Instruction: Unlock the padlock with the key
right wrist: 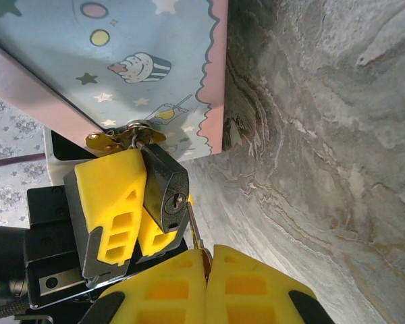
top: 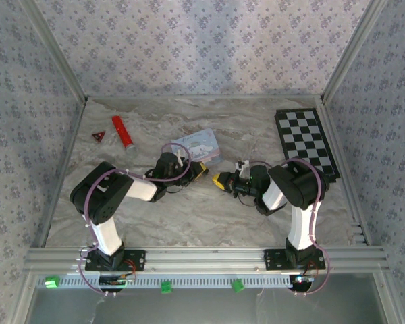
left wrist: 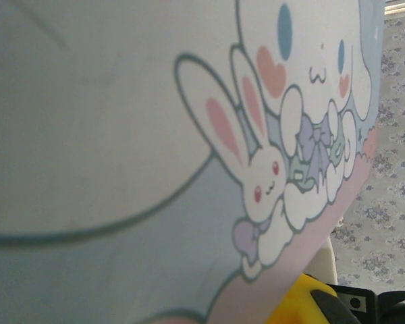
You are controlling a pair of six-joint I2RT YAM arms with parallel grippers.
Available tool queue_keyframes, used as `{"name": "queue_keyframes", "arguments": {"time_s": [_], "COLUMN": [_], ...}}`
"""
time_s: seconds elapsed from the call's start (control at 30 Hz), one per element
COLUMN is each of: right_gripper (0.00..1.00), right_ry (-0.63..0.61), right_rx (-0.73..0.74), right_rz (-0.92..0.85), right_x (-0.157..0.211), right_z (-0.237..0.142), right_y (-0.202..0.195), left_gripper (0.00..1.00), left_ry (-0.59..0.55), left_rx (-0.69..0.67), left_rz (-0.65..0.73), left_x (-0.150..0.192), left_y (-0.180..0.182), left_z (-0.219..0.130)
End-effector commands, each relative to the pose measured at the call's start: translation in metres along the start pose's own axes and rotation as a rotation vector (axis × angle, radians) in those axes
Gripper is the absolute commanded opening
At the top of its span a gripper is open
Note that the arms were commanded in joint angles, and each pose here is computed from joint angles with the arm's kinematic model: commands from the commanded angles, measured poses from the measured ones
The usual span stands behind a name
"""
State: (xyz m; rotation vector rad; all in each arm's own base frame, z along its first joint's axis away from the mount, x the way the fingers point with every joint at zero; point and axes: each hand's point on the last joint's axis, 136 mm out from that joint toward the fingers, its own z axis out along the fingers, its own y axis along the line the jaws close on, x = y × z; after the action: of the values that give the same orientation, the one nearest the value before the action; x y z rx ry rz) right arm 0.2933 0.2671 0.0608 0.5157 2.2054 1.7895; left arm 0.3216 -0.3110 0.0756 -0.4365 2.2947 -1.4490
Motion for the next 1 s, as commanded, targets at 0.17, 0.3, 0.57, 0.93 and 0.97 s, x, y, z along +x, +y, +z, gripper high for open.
{"name": "queue_keyframes", "arguments": {"time_s": [0.17,0.3,0.57,0.93,0.97], "right_gripper": [0.0,0.0,0.0,0.0,0.0], "right_ry": [-0.001,-0.005,-0.009,-0.009,-0.008], "right_rx": [-0.029,-0.024,-0.039,-0.037,-0.036], "right_rz": [-0.02,-0.02,-0.031,-0.033,-0.032], "right_x": [-0.0017,-0.0017,-0.0019,-0.0034,-0.0031], "right_z": [-0.0017,-0.0032,-0.0041,-0.0012,-0.0006], "right_y": [0.0086,0.0068,0.0137,0.0125,0.0121], "left_gripper": [0.09,0.09,0.09,0.09,0.09], "left_ry": [0.015,0.014,0.014,0.021,0.02], "left_rx": [0.071,0.067,0.065,0.077,0.08], "left_rz": [-0.009,-0.012,-0.013,-0.019,-0.017], "left_x": [-0.0027,-0.003,-0.003,-0.0016,-0.0014], "left_y": [-0.0202,-0.0182,-0.0171,-0.0179,-0.0186], "left_z": [0.0013,0.0014,0.0019,0.0021,0.0018]}}
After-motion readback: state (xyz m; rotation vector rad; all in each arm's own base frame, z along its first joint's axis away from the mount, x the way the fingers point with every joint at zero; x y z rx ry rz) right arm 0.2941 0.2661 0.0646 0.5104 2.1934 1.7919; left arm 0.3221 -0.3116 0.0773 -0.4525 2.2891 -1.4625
